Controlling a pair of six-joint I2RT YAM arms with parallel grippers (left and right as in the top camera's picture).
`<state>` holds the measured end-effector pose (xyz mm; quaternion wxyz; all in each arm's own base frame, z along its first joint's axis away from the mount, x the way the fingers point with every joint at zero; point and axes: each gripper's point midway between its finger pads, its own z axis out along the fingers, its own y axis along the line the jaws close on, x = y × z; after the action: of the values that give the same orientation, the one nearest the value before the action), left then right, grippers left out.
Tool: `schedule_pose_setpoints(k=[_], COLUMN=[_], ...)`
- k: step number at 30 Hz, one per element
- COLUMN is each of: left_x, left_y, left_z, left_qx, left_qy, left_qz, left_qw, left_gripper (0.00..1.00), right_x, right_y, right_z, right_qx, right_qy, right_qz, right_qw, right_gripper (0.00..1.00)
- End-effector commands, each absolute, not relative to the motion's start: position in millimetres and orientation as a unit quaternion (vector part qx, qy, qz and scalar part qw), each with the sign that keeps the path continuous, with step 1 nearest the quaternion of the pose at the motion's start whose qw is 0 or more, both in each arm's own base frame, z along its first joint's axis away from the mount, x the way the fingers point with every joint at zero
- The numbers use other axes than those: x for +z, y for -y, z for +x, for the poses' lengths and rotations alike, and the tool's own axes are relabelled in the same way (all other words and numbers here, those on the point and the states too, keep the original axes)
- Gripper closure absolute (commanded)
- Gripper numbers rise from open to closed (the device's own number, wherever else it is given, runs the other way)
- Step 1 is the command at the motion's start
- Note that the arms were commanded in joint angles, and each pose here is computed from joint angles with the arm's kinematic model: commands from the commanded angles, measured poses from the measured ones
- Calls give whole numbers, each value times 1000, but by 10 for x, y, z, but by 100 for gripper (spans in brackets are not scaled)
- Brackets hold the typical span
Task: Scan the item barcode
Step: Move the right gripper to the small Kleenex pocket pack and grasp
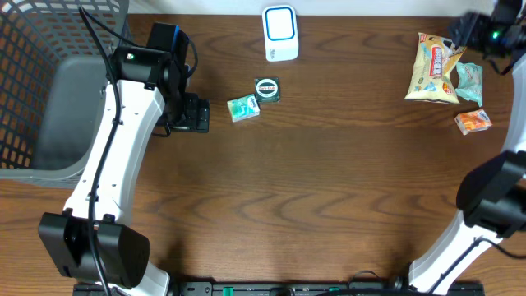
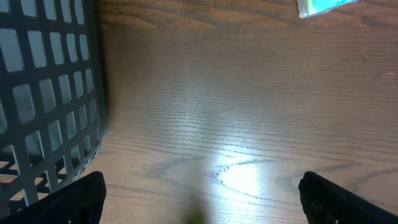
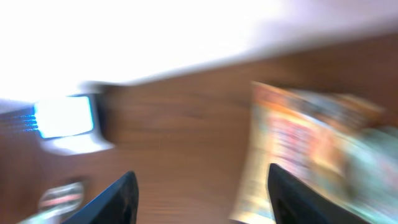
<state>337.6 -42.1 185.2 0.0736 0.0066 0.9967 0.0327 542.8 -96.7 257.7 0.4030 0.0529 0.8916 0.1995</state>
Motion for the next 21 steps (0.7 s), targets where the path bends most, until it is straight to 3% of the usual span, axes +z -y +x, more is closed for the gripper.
schedule_pose_setpoints(k=[1,9,13,18,19,21], left_x=[1838,1838,1838,1838,1838,1838], left_y=[381,381,381,381,381,381], left_z=[3378,3377,3377,3377,3377,3377], left_qx=[41,41,41,41,41,41], left_qy=[-997,-997,-997,-997,-997,-997], left_qz=[0,0,0,0,0,0], left_qw=[72,72,72,72,72,72], left_gripper=[2,2,2,2,2,2], right_x=[2897,2351,2034,1700,1635,1494], right_y=[-73,-1479,-2262,-2749,-2829,-2954], right_z=[5273,5151,4981,4942,4924,4883], right_qx=[413,388,330,252,245,236], right_qy=[-826,-868,-886,-923,-929,-940], right_qz=[-67,-139,-206,-163,-144,-111], right_qw=[379,278,253,242,237,222], right_gripper=[37,31,1,1,3,20])
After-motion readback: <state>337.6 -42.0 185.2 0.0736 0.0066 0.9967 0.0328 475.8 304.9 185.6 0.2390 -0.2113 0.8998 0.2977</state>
